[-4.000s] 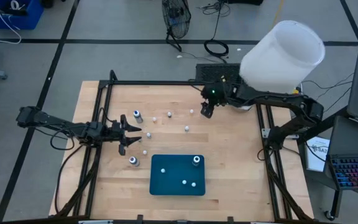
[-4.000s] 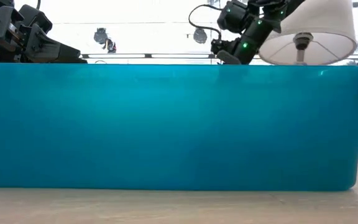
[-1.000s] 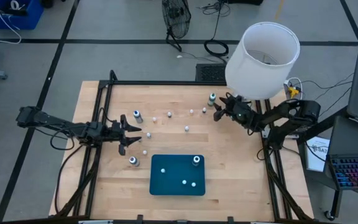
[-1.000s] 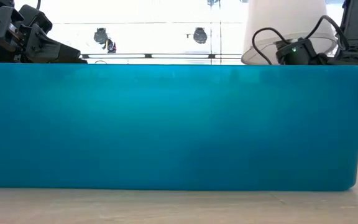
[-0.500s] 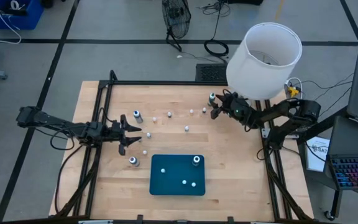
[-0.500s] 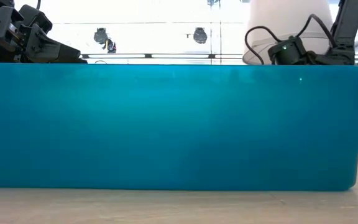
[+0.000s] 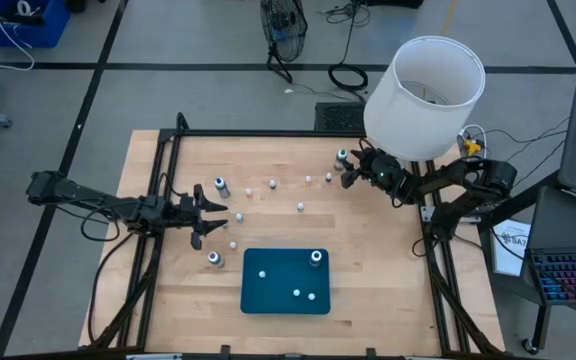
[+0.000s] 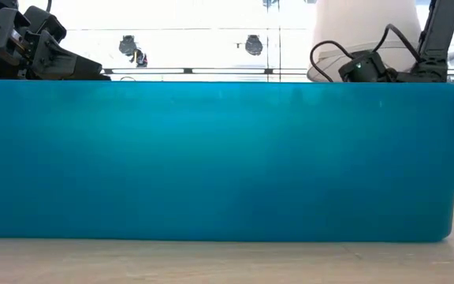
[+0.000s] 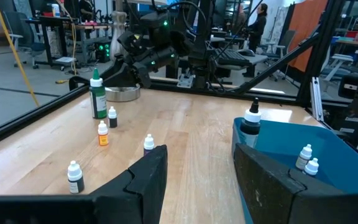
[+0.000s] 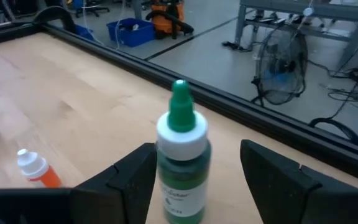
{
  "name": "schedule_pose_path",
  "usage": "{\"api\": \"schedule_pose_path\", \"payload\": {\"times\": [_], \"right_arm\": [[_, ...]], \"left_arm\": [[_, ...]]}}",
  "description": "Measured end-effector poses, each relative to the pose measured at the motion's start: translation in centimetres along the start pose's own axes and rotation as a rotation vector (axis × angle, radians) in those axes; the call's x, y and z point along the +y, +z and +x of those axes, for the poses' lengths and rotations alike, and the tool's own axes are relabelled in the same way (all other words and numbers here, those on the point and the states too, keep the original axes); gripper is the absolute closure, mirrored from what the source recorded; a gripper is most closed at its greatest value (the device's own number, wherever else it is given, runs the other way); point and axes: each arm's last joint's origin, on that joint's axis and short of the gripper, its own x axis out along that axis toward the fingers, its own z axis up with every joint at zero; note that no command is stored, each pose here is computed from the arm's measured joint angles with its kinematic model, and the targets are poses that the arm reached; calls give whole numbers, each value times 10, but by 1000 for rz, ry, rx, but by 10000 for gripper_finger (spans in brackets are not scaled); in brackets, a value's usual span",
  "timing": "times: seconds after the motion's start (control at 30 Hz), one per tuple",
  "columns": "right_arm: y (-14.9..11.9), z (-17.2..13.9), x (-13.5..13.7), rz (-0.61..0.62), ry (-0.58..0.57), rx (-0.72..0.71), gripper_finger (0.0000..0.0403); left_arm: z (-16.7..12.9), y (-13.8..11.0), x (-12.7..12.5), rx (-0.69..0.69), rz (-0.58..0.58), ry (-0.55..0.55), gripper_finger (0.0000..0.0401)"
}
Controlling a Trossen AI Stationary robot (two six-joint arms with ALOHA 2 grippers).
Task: Pick & Place food coloring
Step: Put the large green food coloring bottle into the blue container
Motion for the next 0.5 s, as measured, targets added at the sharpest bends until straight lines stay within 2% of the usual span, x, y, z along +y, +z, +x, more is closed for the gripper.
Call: {"api": "schedule_pose_path", "payload": {"times": [0.1,0.5], "right_arm": [[0,0,0,14,33,6,184],[5,3,1,12,35,-7,184]], "left_arm": [[0,0,0,0,0,0,215],[0,0,0,0,0,0,215]]}}
